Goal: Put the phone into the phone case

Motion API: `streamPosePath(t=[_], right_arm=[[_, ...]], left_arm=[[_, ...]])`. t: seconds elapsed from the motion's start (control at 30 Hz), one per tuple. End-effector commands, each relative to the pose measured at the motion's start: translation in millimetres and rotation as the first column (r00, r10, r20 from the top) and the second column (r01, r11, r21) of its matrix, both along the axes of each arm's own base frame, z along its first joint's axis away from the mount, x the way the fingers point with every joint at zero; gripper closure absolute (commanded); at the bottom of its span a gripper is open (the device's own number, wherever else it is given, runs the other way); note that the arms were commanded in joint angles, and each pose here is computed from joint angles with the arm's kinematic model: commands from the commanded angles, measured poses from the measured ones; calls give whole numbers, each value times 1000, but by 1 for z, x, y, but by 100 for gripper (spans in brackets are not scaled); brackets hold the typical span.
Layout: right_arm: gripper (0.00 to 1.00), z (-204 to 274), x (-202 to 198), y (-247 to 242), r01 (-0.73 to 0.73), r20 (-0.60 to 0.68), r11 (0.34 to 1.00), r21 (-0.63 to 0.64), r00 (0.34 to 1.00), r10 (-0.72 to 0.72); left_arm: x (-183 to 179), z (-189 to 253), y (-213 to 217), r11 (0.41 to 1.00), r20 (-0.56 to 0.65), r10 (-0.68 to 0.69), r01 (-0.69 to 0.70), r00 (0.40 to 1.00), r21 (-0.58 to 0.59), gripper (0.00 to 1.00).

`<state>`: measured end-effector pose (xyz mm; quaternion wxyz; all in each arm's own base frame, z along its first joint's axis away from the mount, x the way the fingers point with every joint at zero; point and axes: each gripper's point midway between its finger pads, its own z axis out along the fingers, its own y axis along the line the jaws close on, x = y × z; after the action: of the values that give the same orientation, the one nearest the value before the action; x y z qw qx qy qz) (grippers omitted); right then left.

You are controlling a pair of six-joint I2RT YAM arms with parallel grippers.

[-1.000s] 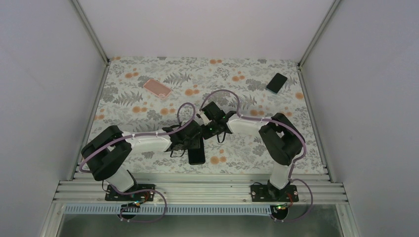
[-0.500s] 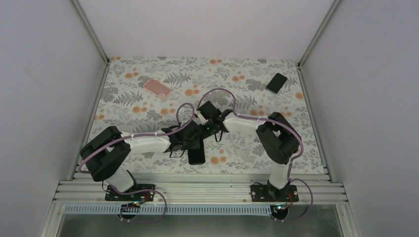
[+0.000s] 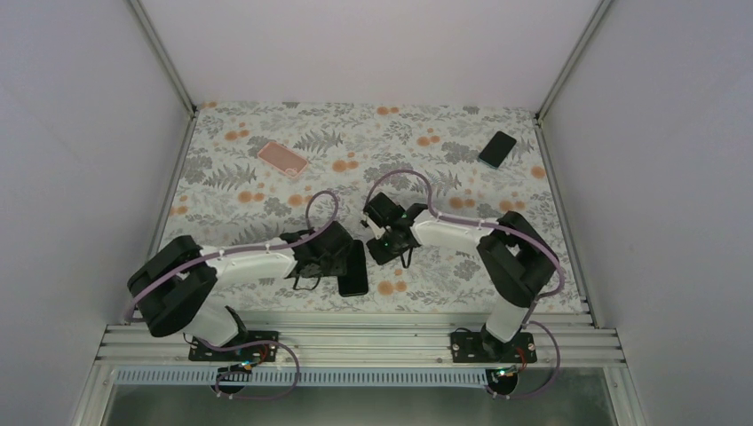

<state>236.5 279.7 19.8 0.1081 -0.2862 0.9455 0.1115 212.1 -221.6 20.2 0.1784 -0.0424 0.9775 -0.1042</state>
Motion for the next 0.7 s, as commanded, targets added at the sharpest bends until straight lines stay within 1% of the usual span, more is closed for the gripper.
streamPosePath(t=[0.0,0.07,0.1,0.2,0.27,0.33,0.37,0.43,0.47,0.5,0.57,0.63,0.67], right_arm=[[78,20,-17,-5,0,-20,1000,18,1000,0],[73,44,-15,5,0,20,996,90,1000,-2],[68,50,-15,8,3,28,994,110,1000,-6],[46,59,-20,18,0,35,989,149,999,-5],[36,58,-24,24,3,31,987,162,999,-8],[23,56,-27,29,10,26,986,166,1000,-14],[18,55,-29,33,7,28,986,166,1000,-12],[12,54,-33,39,9,30,986,169,999,-14],[4,53,-34,42,12,33,985,171,999,-18],[0,51,-35,44,17,32,985,169,999,-23],[1,46,-36,46,30,38,988,152,999,-36],[1,41,-35,46,45,45,990,131,998,-51],[1,30,-35,46,54,39,993,101,998,-58]], left_arm=[[-10,15,25,998,1,55,-55,998,31,34],[-8,27,28,997,32,75,-75,997,13,32],[-7,32,30,997,46,82,-83,996,6,31],[-6,43,38,995,75,103,-102,992,-16,25],[-5,47,46,993,86,121,-119,989,-25,21],[-5,50,56,990,97,144,-141,985,-31,16],[-5,51,61,988,100,154,-152,983,-35,13],[-5,53,71,984,108,175,-171,979,-46,9],[-5,54,77,982,112,187,-182,976,-53,7],[-6,56,82,980,117,198,-192,973,-59,5],[-6,56,92,974,126,224,-218,966,-65,0],[-9,56,100,970,131,242,-234,961,-72,0],[-10,55,103,968,133,249,-241,959,-76,0]])
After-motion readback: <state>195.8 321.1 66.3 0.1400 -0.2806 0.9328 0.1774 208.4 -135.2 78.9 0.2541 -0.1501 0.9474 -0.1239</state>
